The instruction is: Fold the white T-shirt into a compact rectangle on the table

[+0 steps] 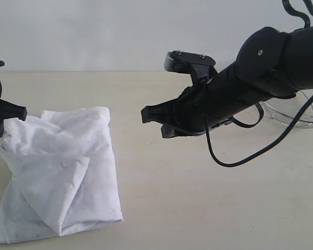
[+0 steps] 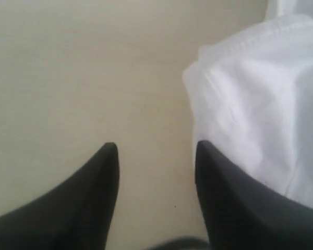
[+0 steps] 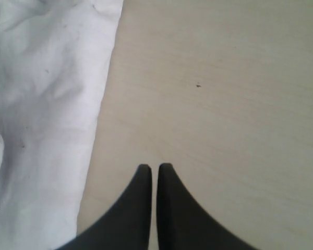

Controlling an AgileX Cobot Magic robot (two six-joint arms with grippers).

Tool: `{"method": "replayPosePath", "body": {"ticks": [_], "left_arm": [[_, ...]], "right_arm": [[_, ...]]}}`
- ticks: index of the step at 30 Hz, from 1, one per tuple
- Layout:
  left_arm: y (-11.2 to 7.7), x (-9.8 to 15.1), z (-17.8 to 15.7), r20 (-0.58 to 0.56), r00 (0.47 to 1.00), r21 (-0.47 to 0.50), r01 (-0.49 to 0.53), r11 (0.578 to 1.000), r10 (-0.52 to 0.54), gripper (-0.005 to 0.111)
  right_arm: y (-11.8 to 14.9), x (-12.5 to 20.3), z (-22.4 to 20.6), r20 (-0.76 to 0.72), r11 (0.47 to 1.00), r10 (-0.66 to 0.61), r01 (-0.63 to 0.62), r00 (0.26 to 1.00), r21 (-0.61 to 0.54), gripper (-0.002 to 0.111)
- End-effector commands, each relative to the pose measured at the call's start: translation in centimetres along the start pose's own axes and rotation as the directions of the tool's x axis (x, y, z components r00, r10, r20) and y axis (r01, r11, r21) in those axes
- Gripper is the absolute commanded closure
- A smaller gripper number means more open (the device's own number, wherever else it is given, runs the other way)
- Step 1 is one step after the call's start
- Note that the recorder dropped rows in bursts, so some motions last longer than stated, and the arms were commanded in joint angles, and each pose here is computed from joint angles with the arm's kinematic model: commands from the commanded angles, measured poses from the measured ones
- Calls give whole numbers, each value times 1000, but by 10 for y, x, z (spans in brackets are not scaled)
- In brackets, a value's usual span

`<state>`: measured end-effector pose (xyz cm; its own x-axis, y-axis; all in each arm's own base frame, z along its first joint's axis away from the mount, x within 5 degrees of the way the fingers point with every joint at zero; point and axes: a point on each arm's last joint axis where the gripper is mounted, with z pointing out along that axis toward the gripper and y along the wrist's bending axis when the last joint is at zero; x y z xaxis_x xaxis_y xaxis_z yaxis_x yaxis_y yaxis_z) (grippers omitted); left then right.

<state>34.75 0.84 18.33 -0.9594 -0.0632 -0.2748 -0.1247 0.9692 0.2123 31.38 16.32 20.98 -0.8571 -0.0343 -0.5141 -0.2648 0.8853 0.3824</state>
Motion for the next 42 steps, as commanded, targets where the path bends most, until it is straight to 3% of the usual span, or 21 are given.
{"method": "replayPosePath", "body": {"ticks": [1, 3, 5, 7, 9, 11, 16, 32, 42], "left_arm": [[4, -1, -21, 22, 998, 139, 63, 988, -67, 66], [-5, 1, -38, 31, 996, 297, 74, 952, -87, 69], [-25, 1, -56, 91, 996, 460, -22, 888, -22, 77], [-39, 1, -66, 126, 992, 537, -59, 842, -11, 89], [-59, 8, -70, 119, 990, 552, -127, 824, 73, 102], [-77, 15, -65, 83, 987, 547, -161, 821, 138, 102], [-113, 19, -39, 48, 983, 544, -175, 821, 177, 102], [-101, 35, -25, -102, 930, 442, -275, 854, 353, 102], [-85, 42, -54, -117, 906, 411, -329, 850, 407, 102]], "right_arm": [[-2, -1, -4, 5, 1000, -8, 8, 1000, 3, 108], [-2, -1, -4, 5, 1000, -8, 8, 1000, 3, 108], [-2, -1, -4, 8, 1000, -8, 8, 1000, 4, 108], [-2, -1, -4, 12, 1000, -13, 13, 1000, 5, 108], [-2, -1, -4, 14, 1000, -14, 13, 1000, 6, 108], [-2, -1, -4, 14, 1000, -14, 13, 1000, 6, 108], [-2, -1, -4, 12, 1000, -14, 13, 1000, 5, 108], [-2, 0, -4, 3, 1000, -21, 21, 1000, 3, 108], [-2, 0, -4, 2, 1000, -30, 30, 1000, 4, 108]]}}
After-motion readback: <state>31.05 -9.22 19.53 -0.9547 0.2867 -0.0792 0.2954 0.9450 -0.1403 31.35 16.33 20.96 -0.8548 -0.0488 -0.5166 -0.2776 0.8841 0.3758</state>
